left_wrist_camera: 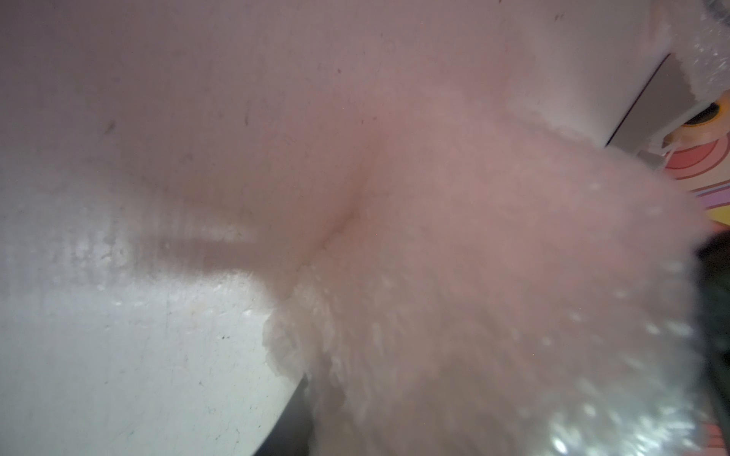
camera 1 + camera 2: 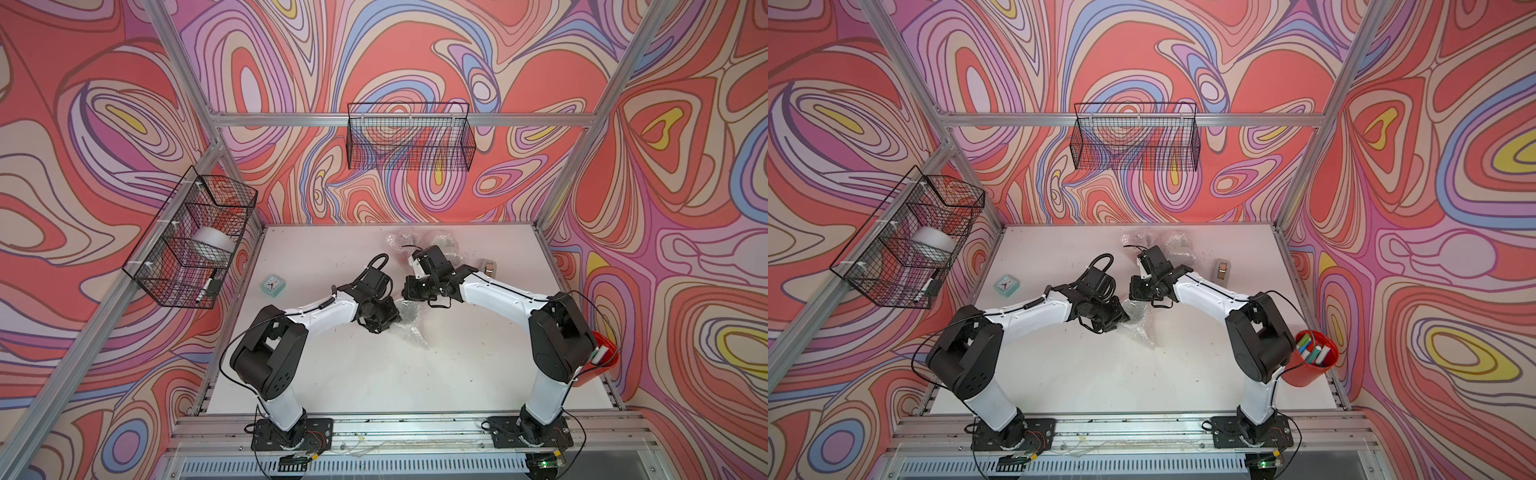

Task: Wrap mugs in bubble wrap
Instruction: Stick the tape on the bubble wrap.

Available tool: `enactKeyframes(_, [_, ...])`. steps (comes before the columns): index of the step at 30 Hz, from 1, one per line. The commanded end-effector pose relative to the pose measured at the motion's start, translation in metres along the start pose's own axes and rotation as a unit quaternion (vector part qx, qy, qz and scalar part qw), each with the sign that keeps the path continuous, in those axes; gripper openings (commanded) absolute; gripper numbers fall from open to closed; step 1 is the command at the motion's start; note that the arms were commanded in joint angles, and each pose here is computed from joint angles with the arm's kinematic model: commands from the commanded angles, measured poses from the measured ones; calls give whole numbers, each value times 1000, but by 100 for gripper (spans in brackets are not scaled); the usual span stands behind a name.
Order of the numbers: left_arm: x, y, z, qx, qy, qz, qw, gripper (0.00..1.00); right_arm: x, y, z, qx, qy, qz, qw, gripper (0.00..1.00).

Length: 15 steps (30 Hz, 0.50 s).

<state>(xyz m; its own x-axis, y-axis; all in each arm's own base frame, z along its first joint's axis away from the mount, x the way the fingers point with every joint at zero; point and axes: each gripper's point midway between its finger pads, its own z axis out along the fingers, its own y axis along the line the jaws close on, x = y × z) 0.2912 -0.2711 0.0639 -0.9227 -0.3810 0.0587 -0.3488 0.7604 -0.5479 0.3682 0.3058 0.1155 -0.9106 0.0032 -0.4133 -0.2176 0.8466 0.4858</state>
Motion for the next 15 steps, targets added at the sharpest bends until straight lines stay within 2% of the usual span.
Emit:
enactKeyframes(1, [4,22,13,-41,6,-13,999,35,2,-5,-11,16,-2,-13,1000,10])
enactKeyframes(4, [5,22,13,-41,7,-13,999,35,-13,18,-43,-24,-53,-32,998,21])
enactKeyframes(6, [5,22,13,-42,7,-12,999,35,-12,23,-56,-39,-63,-35,997,24])
enactKeyframes(7, [5,22,13,-43,8,-12,999,34,-8,27,-58,-49,-58,-34,997,22])
enactKeyframes(10, [5,22,13,-42,8,-13,999,34,13,31,-56,-75,-20,-23,997,2])
enactKeyframes(15, [4,20,13,-41,7,-13,999,35,52,30,-45,-69,49,-15,996,0])
